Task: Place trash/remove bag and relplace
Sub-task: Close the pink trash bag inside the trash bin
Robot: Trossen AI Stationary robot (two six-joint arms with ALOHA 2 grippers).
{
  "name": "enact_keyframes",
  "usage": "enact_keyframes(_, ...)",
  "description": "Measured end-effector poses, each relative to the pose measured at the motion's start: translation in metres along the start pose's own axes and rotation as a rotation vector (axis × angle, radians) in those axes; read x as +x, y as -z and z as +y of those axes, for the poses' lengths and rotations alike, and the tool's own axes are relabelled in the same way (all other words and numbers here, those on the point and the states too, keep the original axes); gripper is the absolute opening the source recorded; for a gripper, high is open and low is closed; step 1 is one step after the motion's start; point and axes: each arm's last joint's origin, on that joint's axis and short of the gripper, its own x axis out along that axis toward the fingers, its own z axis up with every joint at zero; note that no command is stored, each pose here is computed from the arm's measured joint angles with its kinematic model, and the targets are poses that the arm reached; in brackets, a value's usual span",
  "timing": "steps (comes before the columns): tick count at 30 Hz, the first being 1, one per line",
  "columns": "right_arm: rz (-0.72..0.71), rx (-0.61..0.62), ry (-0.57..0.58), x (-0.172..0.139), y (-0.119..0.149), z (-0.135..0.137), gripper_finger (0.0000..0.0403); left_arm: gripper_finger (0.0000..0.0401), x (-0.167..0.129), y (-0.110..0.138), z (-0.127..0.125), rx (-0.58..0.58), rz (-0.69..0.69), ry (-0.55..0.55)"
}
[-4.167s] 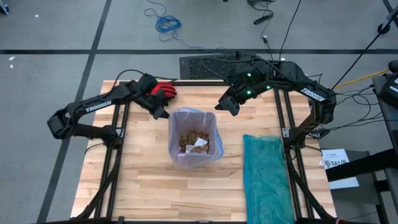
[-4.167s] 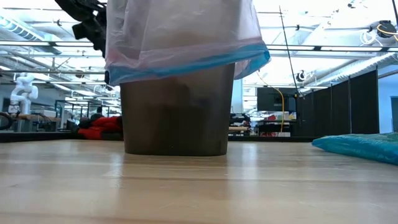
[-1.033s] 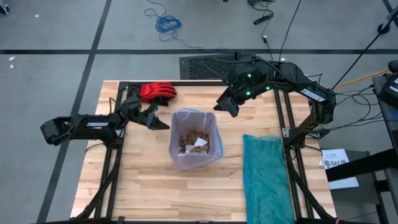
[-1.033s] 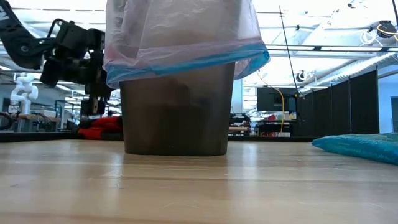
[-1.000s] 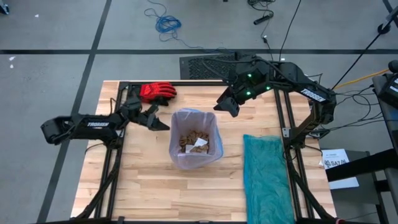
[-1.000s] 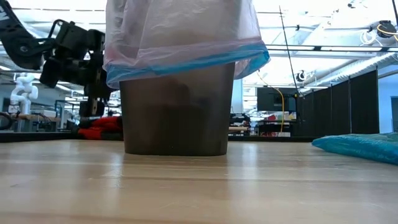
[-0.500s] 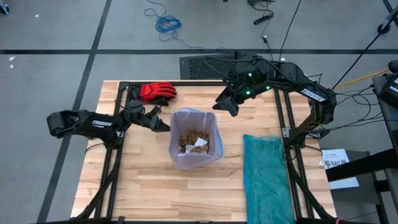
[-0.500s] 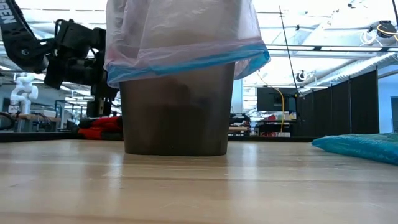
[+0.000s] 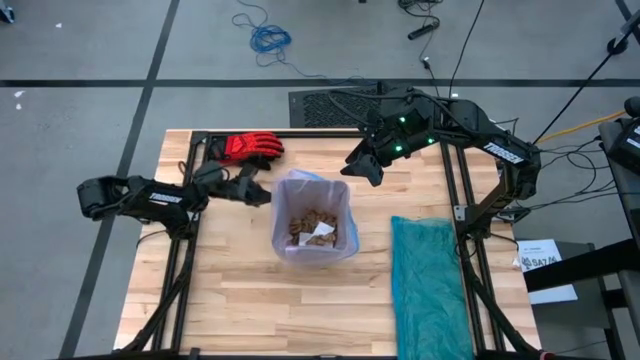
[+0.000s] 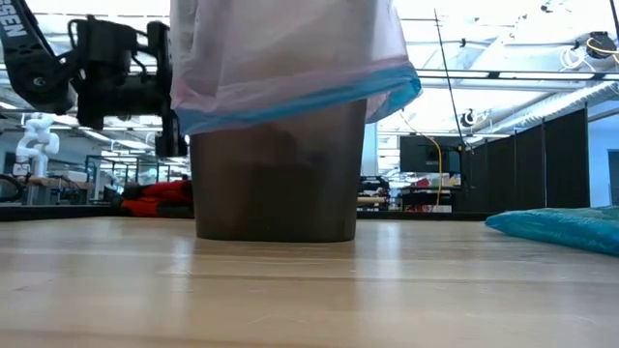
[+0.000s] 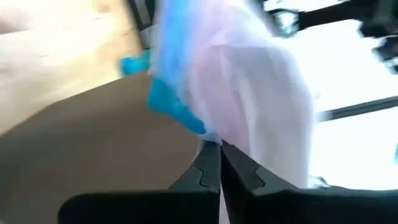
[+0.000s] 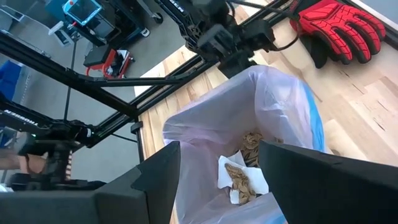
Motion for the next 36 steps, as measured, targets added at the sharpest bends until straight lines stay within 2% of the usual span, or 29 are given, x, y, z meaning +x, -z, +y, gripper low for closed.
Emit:
enact_keyframes(4, 0.000, -0.009, 0.000, 0.000, 0.000, 0.000, 0.0208, 0.0002, 0.000, -0.001, -0.008, -0.023, -0.010, 0.066)
enact_keyframes(13, -0.003, -0.018, 0.002, 0.000, 0.000, 0.000, 0.0208, 0.0001, -0.004, -0.010, -0.017, -0.011, -0.029, 0.099)
enact_keyframes(19, -0.005, -0.031, 0.003, 0.000, 0.000, 0.000, 0.0208, 0.0001, -0.010, -0.037, -0.050, 0.108, -0.093, 0.179)
enact_keyframes(22, -0.006, -0.044, 0.004, 0.000, 0.000, 0.000, 0.0208, 0.0000, -0.011, -0.053, -0.070, 0.148, -0.061, 0.180)
enact_keyframes(28, -0.040, -0.061, 0.084, 0.004, -0.002, -0.003, 0.0208, 0.0000, 0.000, -0.079, -0.107, 0.258, 0.100, 0.073)
enact_keyframes(32, -0.013, -0.082, 0.126, 0.022, -0.006, -0.012, 0.0208, 0.0000, 0.006, -0.090, -0.131, 0.359, 0.154, -0.048)
enact_keyframes(36, 0.061, -0.082, 0.074, 0.049, -0.016, -0.033, 0.0208, 0.0000, 0.002, -0.092, -0.162, 0.503, 0.184, -0.204)
